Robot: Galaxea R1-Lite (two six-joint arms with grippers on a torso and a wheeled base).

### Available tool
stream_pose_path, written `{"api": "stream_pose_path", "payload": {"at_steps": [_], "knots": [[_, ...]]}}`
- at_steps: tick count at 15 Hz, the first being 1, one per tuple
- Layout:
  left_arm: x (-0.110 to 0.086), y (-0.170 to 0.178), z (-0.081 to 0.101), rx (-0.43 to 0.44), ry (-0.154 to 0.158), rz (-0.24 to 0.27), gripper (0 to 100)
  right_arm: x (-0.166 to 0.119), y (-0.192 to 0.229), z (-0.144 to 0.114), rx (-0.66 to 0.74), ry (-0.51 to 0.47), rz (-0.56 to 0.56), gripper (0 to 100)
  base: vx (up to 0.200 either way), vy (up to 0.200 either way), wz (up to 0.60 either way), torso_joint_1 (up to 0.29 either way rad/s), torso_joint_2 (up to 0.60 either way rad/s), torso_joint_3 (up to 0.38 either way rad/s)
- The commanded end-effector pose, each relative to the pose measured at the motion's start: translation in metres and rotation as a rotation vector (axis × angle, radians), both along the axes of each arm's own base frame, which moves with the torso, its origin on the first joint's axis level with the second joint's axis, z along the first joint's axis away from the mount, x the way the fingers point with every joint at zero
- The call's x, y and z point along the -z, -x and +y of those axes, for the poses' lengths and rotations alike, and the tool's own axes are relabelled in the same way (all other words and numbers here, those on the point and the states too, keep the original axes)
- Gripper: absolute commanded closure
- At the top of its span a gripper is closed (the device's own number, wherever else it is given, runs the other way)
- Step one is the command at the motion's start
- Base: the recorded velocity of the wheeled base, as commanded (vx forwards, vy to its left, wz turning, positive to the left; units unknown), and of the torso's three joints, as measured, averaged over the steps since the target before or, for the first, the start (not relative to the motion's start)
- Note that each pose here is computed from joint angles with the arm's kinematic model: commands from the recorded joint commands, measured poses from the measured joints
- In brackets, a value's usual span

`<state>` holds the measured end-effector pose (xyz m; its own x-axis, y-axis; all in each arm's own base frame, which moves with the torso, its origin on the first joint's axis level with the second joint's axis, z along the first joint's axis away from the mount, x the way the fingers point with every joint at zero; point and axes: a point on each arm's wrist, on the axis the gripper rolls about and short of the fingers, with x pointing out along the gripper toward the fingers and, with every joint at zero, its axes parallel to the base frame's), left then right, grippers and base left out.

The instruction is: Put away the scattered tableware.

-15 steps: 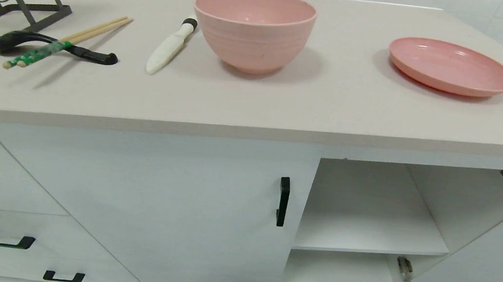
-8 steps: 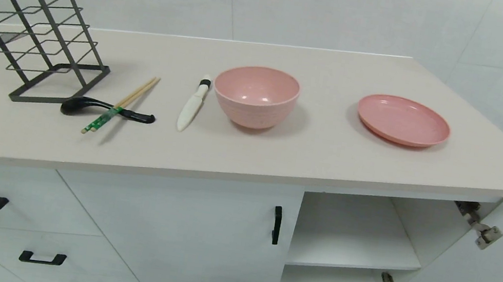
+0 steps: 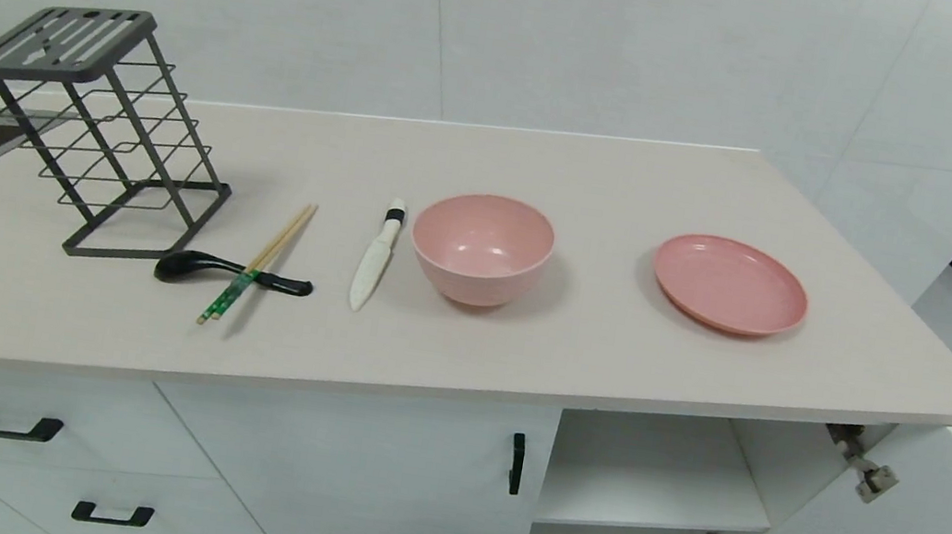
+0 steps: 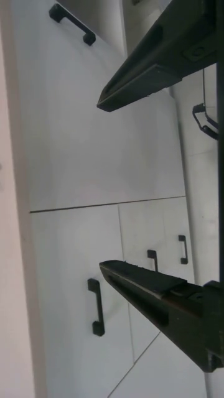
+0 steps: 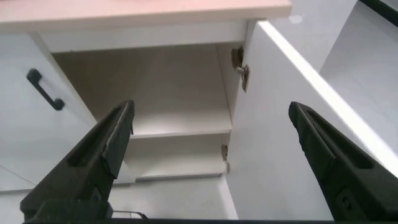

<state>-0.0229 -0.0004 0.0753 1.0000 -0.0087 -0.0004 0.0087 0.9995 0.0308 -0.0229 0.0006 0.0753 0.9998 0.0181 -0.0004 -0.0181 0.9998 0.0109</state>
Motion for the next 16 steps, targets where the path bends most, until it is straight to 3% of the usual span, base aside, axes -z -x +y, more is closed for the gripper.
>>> {"api": "stream_pose_path", "payload": {"at_steps": [1, 13, 16], "knots": [[0.0, -0.0001, 0.0, 0.0, 0.0, 0.001, 0, 0.0, -0.0001, 0.0, 0.0, 0.0, 0.001, 0, 0.0, 0.0, 0.0, 0.305, -0.51, -0.242], [-0.0002, -0.0001, 0.0, 0.0, 0.0, 0.0, 0, 0.0, -0.0001, 0.0, 0.0, 0.005, 0.001, 0, 0.0, 0.0, 0.0, 0.293, -0.55, -0.269], [0.0, -0.0001, 0.0, 0.002, -0.001, 0.001, 0, 0.0, -0.0001, 0.0, 0.0, 0.003, 0.001, 0, 0.2, 0.0, 0.0, 0.15, -0.31, -0.137]]}}
